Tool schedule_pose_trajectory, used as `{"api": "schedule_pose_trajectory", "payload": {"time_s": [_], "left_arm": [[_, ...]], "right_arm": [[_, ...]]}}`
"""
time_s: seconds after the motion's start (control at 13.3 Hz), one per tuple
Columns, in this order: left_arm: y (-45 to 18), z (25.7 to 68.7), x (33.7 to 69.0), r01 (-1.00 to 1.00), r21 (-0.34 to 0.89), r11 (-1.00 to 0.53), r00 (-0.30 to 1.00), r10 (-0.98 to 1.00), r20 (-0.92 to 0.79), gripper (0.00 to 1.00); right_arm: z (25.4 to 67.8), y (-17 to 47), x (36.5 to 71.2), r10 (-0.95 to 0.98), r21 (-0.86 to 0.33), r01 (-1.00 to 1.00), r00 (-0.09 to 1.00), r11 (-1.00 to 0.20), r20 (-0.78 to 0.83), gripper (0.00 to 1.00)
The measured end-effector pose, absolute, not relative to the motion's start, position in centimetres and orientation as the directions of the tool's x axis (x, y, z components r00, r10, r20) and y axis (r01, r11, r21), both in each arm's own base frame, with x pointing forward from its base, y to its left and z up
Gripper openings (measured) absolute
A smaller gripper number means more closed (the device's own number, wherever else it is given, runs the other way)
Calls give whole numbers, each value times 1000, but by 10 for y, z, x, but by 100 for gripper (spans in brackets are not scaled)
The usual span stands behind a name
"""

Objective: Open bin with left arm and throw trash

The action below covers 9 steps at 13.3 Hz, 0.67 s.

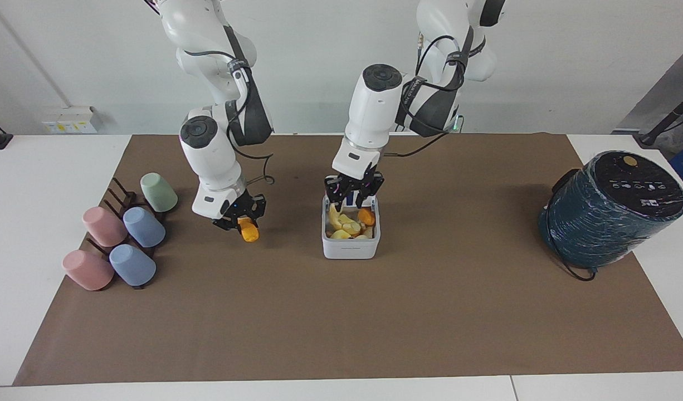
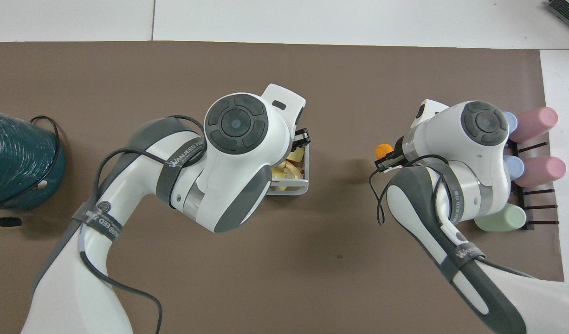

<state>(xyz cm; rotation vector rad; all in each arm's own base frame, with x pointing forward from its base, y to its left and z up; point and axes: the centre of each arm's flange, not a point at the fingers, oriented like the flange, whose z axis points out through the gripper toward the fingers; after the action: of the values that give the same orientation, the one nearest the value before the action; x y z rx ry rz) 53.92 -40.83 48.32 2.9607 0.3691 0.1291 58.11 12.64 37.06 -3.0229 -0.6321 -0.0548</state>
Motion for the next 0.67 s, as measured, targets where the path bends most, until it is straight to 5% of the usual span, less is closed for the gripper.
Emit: {"api": "schedule_pose_trajectory", "payload": {"time_s": [0.67], "left_arm": [[-166,551,635,159,7,-987,987,159,-10,57]], "right_arm": [[473,226,604,140,-169,170,975,-971,175,41]]}}
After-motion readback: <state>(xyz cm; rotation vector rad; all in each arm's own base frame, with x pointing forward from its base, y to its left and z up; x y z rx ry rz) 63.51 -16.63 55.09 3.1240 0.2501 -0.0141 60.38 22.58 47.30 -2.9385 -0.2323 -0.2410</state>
